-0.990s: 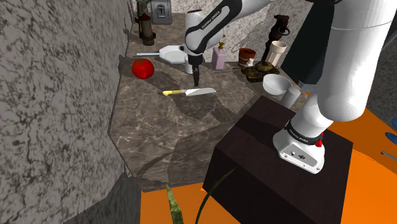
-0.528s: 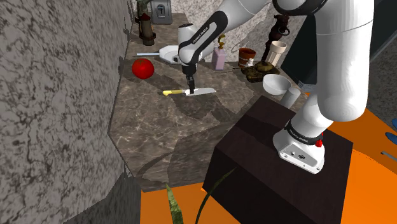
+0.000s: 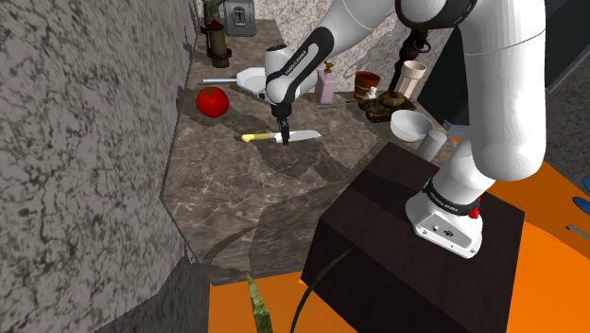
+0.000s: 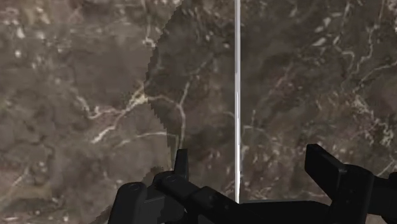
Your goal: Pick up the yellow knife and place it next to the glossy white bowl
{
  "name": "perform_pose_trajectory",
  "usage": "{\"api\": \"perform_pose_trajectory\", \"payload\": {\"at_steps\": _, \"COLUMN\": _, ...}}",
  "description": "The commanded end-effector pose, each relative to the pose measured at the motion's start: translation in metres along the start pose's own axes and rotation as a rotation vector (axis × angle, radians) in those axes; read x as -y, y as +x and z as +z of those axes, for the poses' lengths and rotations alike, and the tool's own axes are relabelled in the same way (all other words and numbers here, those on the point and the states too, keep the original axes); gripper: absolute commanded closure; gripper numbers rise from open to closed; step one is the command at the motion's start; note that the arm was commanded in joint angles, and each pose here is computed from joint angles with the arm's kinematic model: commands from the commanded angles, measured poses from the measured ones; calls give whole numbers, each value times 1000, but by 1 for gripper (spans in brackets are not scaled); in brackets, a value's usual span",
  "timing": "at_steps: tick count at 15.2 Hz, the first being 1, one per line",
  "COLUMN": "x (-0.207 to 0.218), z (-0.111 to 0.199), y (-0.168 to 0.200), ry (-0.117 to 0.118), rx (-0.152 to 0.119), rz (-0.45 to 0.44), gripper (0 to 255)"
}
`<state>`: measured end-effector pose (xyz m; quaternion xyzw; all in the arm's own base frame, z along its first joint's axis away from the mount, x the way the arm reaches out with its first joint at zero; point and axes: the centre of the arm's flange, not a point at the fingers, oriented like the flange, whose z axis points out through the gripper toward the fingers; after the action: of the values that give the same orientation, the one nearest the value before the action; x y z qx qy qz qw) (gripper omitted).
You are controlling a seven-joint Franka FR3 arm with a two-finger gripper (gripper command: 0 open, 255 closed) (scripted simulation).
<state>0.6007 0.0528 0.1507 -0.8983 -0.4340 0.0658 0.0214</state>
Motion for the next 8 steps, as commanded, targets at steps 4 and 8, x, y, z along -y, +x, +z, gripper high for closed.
{"api": "perform_pose_trajectory", "payload": {"at_steps": 4, "x": 0, "z": 0, "y": 0, "ry": 0, "rx": 0, "rz": 0, "gripper": 0}}
{"api": "perform_pose_trajectory", "payload": {"at_steps": 8, "x": 0, "z": 0, "y": 0, "ry": 0, "rx": 0, "rz": 0, "gripper": 255}}
